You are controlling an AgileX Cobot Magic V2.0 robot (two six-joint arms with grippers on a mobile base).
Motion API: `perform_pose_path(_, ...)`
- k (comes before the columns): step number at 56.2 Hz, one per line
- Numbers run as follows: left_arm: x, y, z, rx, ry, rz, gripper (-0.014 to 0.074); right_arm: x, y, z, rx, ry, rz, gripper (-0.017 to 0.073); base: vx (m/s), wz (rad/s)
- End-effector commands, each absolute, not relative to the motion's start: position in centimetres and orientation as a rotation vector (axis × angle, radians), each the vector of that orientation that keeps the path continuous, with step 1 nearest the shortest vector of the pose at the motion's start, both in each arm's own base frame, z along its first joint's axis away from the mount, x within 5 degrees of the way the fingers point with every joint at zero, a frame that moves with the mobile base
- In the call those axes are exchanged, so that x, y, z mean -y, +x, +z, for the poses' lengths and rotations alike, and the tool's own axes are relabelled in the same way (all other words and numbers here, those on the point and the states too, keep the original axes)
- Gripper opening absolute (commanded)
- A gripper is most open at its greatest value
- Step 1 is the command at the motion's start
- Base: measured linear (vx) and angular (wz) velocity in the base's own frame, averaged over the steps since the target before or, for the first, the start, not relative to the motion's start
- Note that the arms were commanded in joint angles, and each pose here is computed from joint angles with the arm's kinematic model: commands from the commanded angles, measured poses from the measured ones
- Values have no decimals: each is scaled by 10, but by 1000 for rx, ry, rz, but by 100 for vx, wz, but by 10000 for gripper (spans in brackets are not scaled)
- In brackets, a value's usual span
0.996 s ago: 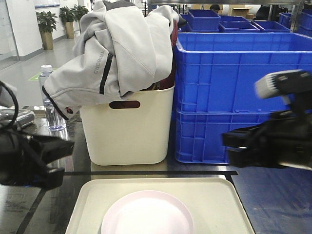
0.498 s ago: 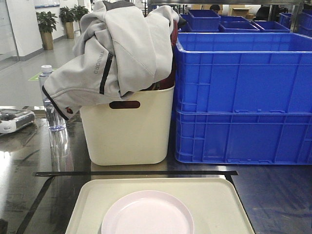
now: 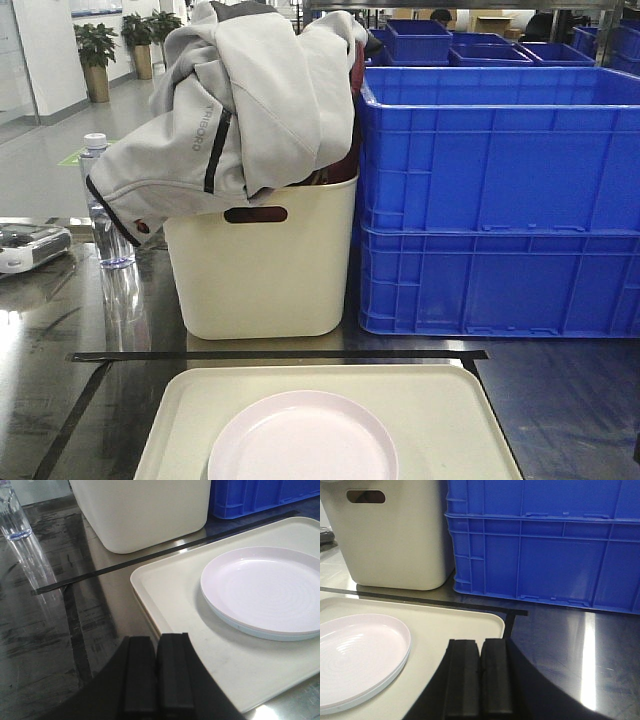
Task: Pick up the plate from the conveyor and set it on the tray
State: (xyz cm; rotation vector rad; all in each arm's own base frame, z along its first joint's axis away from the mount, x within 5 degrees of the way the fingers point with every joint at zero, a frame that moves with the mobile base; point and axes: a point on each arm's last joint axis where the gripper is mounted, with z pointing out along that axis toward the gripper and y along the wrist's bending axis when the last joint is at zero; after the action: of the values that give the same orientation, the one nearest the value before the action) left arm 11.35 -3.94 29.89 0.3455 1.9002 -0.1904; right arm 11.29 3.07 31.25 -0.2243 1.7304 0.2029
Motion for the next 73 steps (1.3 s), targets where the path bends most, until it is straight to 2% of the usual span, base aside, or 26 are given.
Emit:
perform_pose_path(1,41,115,315,-1800,326,-216,3,-30,113,331,-1610,-211,200,-9,0,0)
perform_pose_path(12,40,115,312,-1784,368,-172,3,-30,113,331,-1610,-211,200,-9,0,0)
perform_pose_path(19,32,108,295,-1760,320,-152,3,-30,113,331,-1610,-211,200,-9,0,0)
perform_pose_path(37,9,63,200,-1492,116,-88,3,-30,113,331,-1610,-211,200,-9,0,0)
perform_pose_path(44,5,56,197,-1508,118,-24,3,-30,113,331,-1610,-211,200,-9,0,0)
perform_pose_path(73,5,56,196,-1515,110,-32,3,-30,113,331,-1610,-211,200,-9,0,0)
